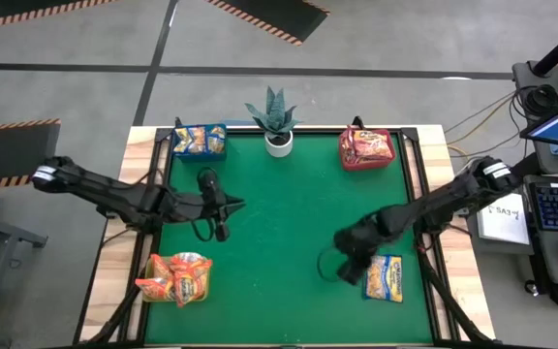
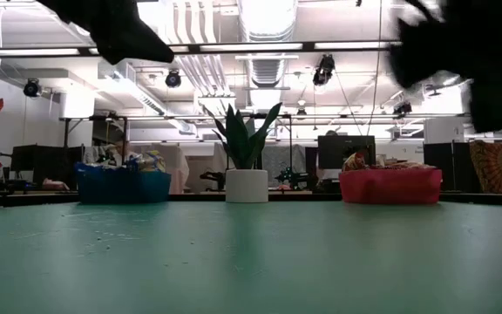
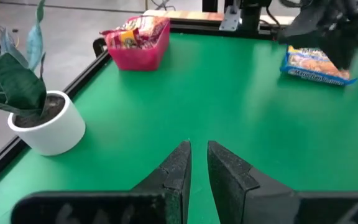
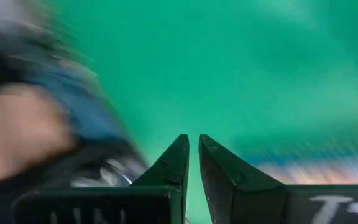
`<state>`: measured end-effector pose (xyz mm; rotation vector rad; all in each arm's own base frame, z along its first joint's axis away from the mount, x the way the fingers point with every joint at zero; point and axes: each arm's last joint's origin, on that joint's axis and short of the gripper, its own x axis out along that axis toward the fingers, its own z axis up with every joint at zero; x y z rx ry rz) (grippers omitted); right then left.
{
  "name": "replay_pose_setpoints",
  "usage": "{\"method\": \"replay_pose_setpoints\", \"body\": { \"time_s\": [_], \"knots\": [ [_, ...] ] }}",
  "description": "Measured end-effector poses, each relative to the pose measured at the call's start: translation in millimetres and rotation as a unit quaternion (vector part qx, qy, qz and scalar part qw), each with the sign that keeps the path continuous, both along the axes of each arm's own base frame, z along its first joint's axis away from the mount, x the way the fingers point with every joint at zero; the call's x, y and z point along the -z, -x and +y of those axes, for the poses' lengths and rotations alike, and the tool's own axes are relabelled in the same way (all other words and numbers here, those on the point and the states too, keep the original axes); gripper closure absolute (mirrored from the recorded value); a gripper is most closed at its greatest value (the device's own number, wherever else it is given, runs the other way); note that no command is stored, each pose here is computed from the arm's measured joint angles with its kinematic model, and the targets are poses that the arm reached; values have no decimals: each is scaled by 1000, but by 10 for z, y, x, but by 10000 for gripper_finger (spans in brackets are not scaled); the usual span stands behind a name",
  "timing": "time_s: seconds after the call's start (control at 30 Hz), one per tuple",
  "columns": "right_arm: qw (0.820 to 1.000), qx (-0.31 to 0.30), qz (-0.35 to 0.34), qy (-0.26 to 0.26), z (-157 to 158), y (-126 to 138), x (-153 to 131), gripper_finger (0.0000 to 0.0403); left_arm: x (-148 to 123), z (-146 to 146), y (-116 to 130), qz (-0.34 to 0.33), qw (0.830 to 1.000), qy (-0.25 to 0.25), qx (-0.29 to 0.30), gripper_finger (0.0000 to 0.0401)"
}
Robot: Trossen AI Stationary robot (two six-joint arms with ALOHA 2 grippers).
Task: Sort Maruchan noodles
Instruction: Put the blue noodle pack into the blue bin
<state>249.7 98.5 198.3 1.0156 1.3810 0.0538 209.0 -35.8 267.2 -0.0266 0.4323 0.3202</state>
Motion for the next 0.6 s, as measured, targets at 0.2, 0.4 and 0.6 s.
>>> {"method": "replay_pose_setpoints", "body": {
  "time_s": [0.2, 0.4, 0.6],
  "knots": [
    [944, 6, 309, 114, 162, 465, 29, 375, 67, -12, -59, 16, 1000, -3, -1, 365],
    [940, -13, 315, 130, 290, 481, 256, 375, 83, -14, -80, 16, 1000, -1, -8, 365],
    [970, -28, 105, 218, 281, 64, 381, 375, 77, -18, -96, 9, 1000, 2, -9, 365]
  ]
}}
